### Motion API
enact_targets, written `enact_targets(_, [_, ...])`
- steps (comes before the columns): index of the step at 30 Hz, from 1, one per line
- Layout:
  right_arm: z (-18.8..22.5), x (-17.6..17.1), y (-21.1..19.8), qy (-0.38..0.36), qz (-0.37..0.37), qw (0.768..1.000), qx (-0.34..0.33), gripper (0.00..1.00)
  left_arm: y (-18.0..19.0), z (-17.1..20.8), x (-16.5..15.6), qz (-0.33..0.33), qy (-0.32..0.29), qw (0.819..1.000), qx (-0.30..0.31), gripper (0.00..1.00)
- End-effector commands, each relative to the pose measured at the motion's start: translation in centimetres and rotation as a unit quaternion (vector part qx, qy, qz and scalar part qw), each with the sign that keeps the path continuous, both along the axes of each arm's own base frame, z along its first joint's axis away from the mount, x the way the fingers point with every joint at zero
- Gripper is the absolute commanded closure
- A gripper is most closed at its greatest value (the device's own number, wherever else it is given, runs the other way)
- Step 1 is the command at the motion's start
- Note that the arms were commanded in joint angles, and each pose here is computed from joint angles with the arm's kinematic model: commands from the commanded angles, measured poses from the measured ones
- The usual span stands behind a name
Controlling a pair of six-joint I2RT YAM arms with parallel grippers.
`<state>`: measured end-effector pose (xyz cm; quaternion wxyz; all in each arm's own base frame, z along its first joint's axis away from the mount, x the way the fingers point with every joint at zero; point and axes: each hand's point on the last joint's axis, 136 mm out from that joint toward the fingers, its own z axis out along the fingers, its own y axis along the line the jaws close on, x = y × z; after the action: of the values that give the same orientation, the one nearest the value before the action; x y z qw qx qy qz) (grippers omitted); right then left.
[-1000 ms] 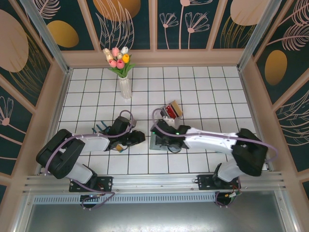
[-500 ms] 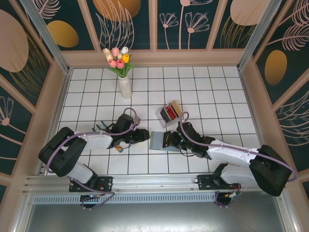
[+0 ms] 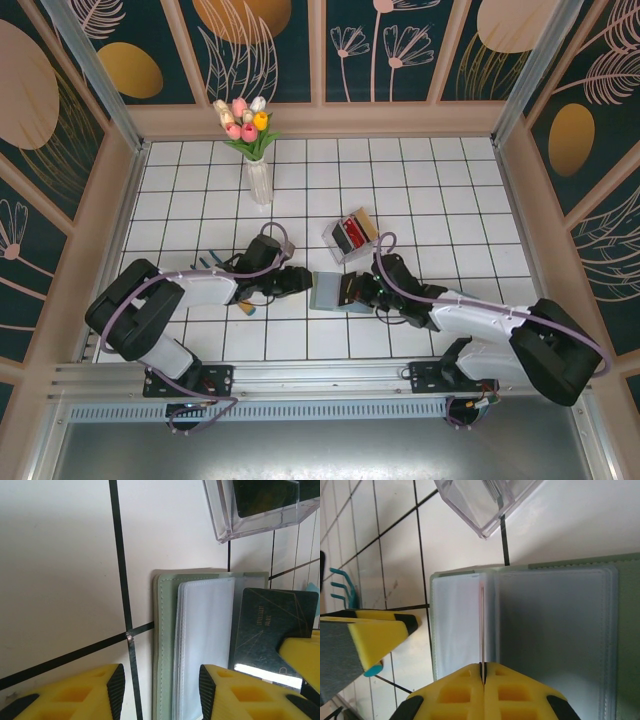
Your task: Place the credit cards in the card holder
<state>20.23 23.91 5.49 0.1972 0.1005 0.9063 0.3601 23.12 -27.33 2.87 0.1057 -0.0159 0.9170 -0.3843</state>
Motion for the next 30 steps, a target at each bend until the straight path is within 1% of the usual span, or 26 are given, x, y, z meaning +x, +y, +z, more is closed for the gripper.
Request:
enact_targets(1, [0.1, 0.0, 0.2, 0.000, 0.004, 1.000, 0.029, 0.94, -0.6, -0.1, 0.0, -0.011, 0.005, 1.000, 0.003, 0.55])
enact_targets(7, [-1.1, -0.2, 0.9, 0.013, 0.015, 0.999, 0.038, 0.94, -0.8, -0.9, -0.3, -0.018, 0.014, 1.000, 0.010, 0.58])
enact_targets(10, [-1.6, -0.3, 1.2, 0.020, 0.016, 0.999, 0.043, 0.95, -0.8, -1.3, -0.5, -0.018, 0.020, 1.000, 0.014, 0.62])
enact_targets(15, [-1.5, -0.1, 1.3, 0.016, 0.014, 0.998, 0.053, 0.95, -0.4, -1.9, -0.8, -0.016, 0.024, 0.999, 0.025, 0.67])
enact_targets(20, [-0.9, -0.1, 2.0, 0.014, 0.028, 0.997, 0.070, 0.95, 0.1, -2.5, -1.1, -0.012, 0.031, 0.999, 0.037, 0.70])
enact_targets(25, [0.3, 0.4, 1.9, -0.001, 0.022, 0.998, 0.065, 0.95, 0.5, -2.8, -1.0, -0.004, 0.033, 0.998, 0.045, 0.73])
enact_targets(30, [-1.7, 0.5, 1.0, 0.022, 0.005, 0.999, 0.032, 0.95, 0.4, -2.8, -0.9, -0.003, 0.033, 0.998, 0.045, 0.73])
